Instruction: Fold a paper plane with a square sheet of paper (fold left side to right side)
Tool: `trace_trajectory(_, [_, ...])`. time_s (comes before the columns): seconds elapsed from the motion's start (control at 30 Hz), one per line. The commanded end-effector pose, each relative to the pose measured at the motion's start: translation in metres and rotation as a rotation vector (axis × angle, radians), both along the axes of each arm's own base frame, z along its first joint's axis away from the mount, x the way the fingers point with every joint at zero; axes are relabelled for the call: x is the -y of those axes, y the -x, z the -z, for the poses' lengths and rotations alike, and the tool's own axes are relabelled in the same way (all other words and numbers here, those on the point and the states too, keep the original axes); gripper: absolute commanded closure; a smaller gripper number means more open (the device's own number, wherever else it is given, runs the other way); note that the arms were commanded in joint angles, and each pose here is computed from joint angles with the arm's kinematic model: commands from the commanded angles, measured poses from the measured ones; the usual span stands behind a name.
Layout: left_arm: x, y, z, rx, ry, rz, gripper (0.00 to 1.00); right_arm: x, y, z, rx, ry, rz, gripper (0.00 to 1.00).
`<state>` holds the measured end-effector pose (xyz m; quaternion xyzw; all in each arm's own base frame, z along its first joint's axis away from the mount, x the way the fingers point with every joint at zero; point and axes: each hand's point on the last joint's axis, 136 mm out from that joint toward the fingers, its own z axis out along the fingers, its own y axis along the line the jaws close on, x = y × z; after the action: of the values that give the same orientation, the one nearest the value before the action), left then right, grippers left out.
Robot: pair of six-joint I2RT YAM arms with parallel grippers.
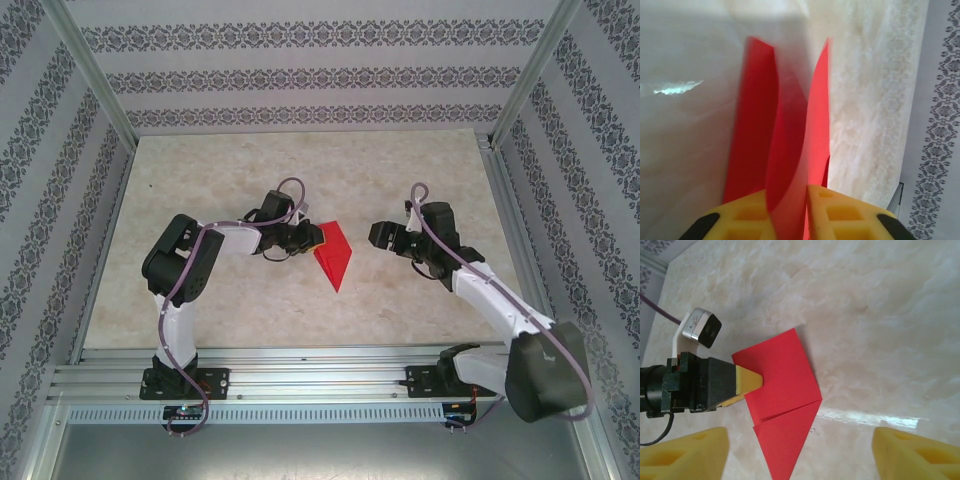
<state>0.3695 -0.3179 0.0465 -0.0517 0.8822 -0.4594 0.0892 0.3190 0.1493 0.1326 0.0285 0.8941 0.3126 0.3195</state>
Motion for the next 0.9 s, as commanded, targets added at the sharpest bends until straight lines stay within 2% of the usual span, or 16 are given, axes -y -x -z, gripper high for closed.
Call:
trace_trajectory(0.0, [0.013, 0.004, -0.025, 0.094, 0.072, 0.078, 0.87, -0.038, -0.002, -0.008, 0.003, -0.162, -0.209, 0.34])
trace_trajectory(0.07, [0.013, 0.009, -0.029, 0.111, 0.08, 0.101, 0.9, -0.044, -0.009, 0.002, -0.023, -0.182, -0.243, 0.41])
trace_trajectory(0.13, [0.012, 0.013, -0.034, 0.125, 0.087, 0.119, 0.92, -0.048, -0.017, 0.01, -0.037, -0.19, -0.257, 0.43])
trace_trajectory(0.37, [0.013, 0.025, -0.047, 0.159, 0.133, 0.171, 0.94, -0.062, -0.033, 0.033, -0.078, -0.225, -0.329, 0.46])
trace_trajectory(0.7, [0.017, 0.034, -0.06, 0.179, 0.19, 0.223, 0.96, -0.072, -0.038, 0.052, -0.131, -0.276, -0.386, 0.49])
trace_trajectory(0.87, [0.016, 0.037, -0.057, 0.173, 0.184, 0.233, 0.96, -0.075, -0.032, 0.05, -0.138, -0.307, -0.406, 0.59])
